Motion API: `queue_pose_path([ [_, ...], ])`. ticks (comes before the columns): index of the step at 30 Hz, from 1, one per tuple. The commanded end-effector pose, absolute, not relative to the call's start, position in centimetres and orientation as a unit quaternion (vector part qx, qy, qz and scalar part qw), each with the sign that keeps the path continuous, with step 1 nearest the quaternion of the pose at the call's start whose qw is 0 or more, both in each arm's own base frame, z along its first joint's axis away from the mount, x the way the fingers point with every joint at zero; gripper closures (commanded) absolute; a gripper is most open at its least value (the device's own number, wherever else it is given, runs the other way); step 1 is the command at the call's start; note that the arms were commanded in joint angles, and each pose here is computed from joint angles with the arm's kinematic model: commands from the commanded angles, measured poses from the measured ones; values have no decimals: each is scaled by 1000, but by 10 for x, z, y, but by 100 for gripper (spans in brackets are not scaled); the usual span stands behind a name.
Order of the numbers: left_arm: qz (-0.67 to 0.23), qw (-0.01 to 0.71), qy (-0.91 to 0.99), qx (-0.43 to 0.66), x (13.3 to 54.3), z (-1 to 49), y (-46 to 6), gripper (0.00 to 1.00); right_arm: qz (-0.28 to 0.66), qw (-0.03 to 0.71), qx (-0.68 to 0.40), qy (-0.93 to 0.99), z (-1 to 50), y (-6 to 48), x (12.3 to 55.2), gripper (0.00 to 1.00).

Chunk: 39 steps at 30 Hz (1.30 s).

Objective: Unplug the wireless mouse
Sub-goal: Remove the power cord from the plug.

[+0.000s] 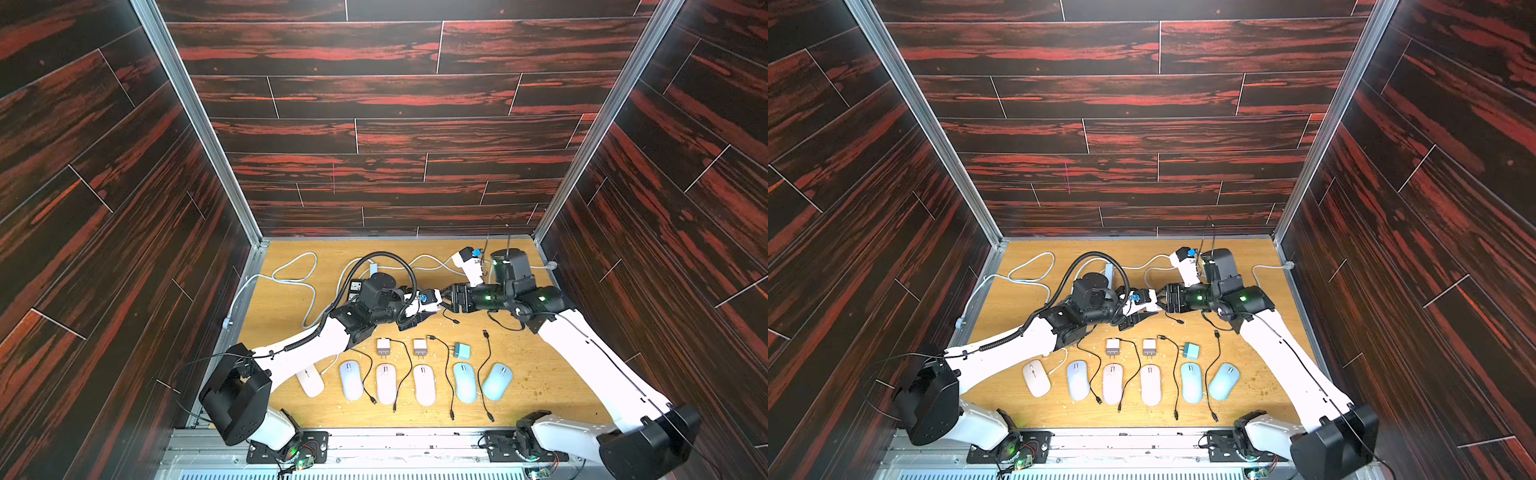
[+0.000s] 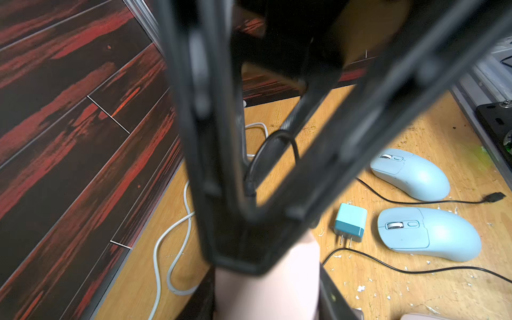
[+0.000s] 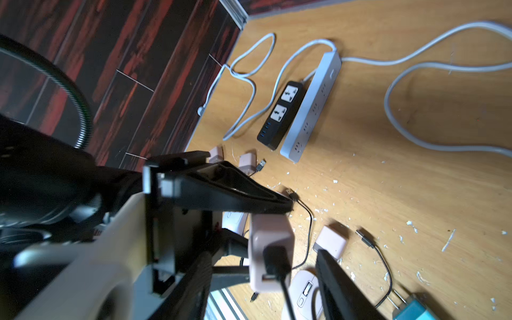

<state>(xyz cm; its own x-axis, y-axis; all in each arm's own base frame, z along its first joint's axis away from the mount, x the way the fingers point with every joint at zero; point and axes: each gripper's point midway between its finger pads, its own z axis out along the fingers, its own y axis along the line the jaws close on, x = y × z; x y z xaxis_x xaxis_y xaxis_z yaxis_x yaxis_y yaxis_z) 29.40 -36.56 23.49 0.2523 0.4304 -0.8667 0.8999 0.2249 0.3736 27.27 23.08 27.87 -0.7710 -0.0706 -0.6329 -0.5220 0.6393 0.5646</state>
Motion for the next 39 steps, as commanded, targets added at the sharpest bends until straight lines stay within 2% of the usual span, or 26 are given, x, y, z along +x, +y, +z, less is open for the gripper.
queue_pose_path([
  [1,-217,548,556,586,291,248,-365,100,381,301,-163,859,275,224,274,38],
  [12,-213,547,556,588,292,246,-365,100,477,268,-155,823,283,222,259,47],
  [18,-213,547,554,591,291,246,-365,100,463,269,-145,832,277,220,266,52],
  [23,-212,549,552,591,290,248,-364,100,465,266,-147,831,277,221,267,60],
  [39,-224,545,541,600,285,249,-367,100,487,238,-155,826,272,232,269,65],
])
